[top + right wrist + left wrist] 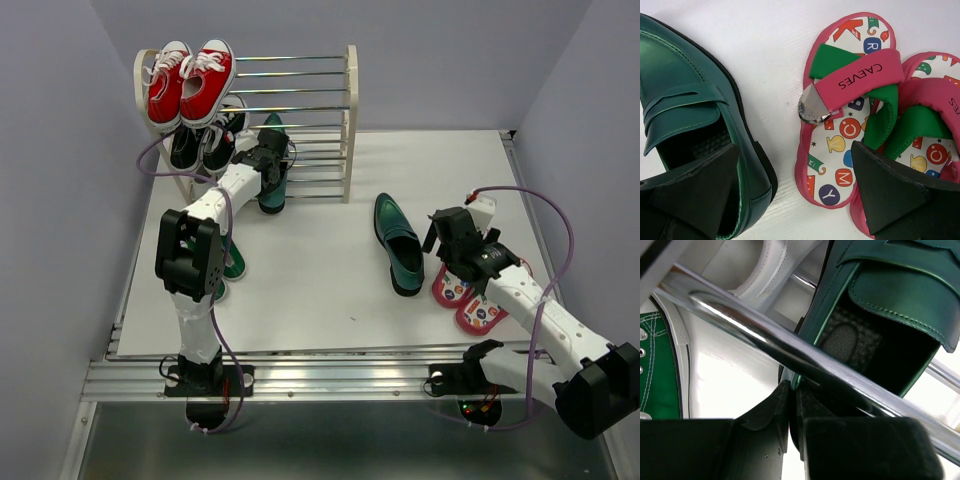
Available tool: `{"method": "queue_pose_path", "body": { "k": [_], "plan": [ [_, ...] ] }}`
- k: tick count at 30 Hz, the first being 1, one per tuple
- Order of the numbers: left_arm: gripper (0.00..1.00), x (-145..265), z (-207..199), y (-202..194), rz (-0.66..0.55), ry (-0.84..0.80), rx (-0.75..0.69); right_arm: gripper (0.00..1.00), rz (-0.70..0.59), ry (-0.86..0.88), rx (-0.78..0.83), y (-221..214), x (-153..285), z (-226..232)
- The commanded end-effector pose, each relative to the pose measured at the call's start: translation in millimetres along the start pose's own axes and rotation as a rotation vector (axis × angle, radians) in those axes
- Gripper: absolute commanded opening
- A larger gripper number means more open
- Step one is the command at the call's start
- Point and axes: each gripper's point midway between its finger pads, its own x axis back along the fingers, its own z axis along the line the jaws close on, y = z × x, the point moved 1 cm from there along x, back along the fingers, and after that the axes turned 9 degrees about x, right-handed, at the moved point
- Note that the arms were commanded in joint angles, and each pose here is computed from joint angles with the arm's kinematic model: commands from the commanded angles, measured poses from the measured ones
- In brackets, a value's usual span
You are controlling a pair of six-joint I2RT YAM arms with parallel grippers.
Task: Place and organize the shoes onto the shoe shelf
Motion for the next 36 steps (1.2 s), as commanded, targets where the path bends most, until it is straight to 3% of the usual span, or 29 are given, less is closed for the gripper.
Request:
{"method": "queue_pose_path", "body": {
  "k": [1,6,17,19,20,25,36],
  "plan": [
    [0.2,19,-27,47,-0.119,-0.087,0.101,1.0,-0.04,0.003,-0.033,9,1,-1],
    [0.0,18,-34,44,-0.105,-0.126,0.064,1.0,-0.041,0.004,-0.034,10,2,-1],
    [0.0,18,-39,40,-0.094,-0.163,0.038,1.0,-0.046,0.004,-0.038,11,3,-2],
    [0.09,17,-36,41,-0.096,-0.14,0.046,1.0,-0.047,0.003,-0.036,11,3,-2],
    [0.23,16,-34,40,-0.091,-0.127,0.049,1.0,-0.046,0.002,-0.035,11,3,-2],
    [0.46,21,-33,43,-0.102,-0.13,0.069,1.0,-0.046,0.002,-0.035,11,3,-2],
    [0.64,30,-36,45,-0.089,-0.171,0.036,1.0,-0.044,0.031,-0.032,12,5,1]
  ]
}}
